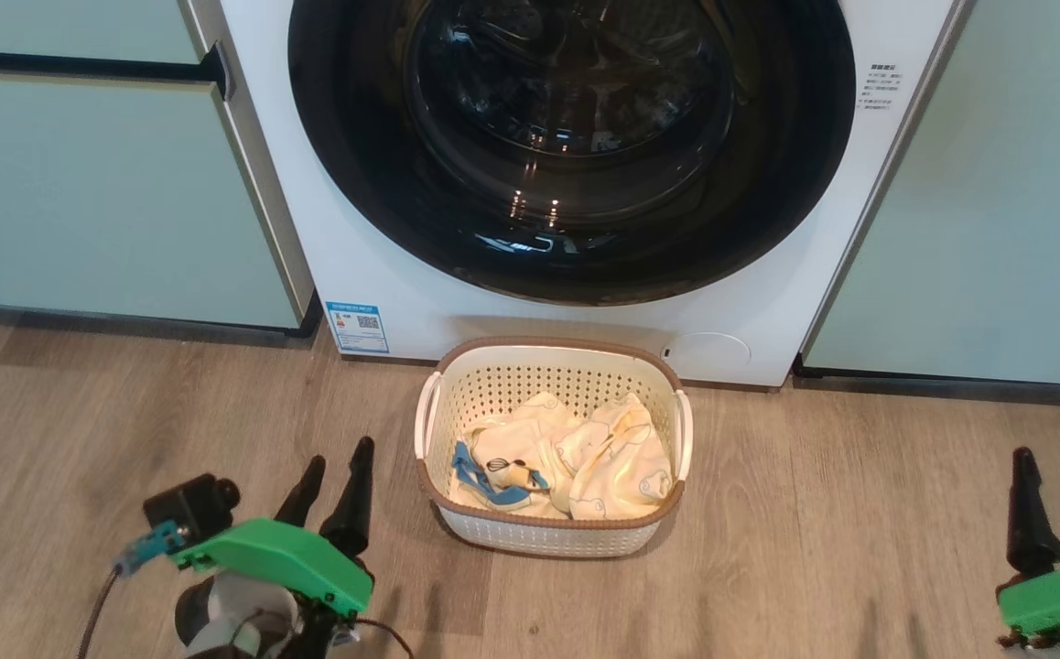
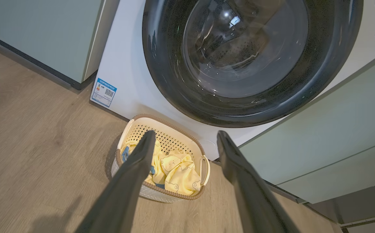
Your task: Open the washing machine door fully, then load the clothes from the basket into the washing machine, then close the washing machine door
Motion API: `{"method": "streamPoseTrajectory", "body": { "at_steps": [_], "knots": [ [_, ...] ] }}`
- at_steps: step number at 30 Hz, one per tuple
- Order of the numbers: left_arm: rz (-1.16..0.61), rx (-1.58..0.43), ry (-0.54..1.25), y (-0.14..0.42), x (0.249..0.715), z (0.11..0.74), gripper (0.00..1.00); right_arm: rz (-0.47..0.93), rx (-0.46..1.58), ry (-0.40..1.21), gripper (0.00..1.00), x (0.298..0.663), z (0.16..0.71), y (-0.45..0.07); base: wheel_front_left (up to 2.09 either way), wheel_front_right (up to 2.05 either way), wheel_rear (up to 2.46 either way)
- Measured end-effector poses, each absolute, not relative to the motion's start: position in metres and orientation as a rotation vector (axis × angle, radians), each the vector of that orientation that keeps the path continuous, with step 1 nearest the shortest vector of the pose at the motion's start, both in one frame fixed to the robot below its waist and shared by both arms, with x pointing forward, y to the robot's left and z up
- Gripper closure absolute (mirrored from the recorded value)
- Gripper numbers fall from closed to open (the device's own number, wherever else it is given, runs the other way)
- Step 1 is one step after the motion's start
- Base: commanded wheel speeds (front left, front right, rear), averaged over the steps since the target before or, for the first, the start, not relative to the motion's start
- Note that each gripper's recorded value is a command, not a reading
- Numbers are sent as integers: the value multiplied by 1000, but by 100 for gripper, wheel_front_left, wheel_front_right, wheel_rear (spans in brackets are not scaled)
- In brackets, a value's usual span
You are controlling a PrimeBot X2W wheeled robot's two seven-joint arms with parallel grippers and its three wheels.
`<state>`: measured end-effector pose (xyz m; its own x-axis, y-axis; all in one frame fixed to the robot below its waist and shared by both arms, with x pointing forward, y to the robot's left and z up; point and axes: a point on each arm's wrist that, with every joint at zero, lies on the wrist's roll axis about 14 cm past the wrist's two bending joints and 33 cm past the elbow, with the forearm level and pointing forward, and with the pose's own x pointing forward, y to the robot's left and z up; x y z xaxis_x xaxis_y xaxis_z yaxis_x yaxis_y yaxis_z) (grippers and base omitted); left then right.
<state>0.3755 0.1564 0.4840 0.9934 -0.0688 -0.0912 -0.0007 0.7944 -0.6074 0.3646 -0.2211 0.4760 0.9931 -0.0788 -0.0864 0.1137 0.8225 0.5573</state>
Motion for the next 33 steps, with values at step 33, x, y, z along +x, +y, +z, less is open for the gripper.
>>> {"method": "streamPoseTrajectory", "body": {
  "at_steps": [33],
  "knots": [
    [-164,-264,11,126,383,504,0,-48,177,22,0,364,487,-216,0,0,0]
  ]
}}
